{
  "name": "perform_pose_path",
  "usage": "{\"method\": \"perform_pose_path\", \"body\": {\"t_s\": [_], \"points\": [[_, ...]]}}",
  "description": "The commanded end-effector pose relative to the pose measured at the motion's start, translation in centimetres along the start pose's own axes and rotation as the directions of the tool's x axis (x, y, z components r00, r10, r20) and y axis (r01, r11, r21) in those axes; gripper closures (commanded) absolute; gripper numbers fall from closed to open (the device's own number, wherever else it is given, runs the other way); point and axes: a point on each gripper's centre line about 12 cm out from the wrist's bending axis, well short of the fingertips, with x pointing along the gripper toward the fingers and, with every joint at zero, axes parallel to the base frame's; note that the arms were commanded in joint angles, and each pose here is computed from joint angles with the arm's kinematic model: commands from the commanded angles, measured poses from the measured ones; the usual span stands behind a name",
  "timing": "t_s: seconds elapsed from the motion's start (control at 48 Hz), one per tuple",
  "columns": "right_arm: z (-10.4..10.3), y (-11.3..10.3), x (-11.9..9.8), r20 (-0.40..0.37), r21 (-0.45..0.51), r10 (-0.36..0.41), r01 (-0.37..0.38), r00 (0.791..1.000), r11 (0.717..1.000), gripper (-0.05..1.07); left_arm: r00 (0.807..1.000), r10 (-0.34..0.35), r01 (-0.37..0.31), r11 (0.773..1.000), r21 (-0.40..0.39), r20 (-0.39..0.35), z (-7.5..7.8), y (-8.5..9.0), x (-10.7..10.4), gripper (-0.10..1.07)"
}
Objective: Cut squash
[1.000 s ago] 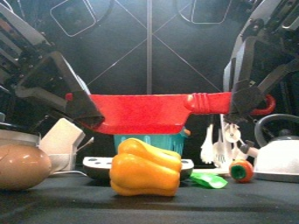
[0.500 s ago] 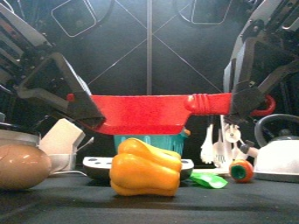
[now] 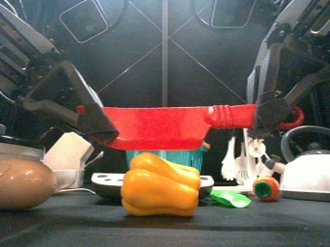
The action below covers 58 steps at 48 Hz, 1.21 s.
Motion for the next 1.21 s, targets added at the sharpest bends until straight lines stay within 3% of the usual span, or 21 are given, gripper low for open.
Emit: {"method": "perform_pose_path", "body": {"t_s": [0.0,1.188], "points": [[1.0,0.0,-0.5,0.028,0.011,0.008,-0.009,1.000,1.000,0.83,0.999,-0.005,0.005,1.000,-0.003,0.038,1.2,-0.2,0.1,0.50],[-0.9,-0.2,2.2,-0.053,0.032,-0.017,0.019,0.998,0.999,0.83,0.999,0.025,-0.026,0.999,-0.032,-0.036,-1.2,0.2,1.6,0.50]]}}
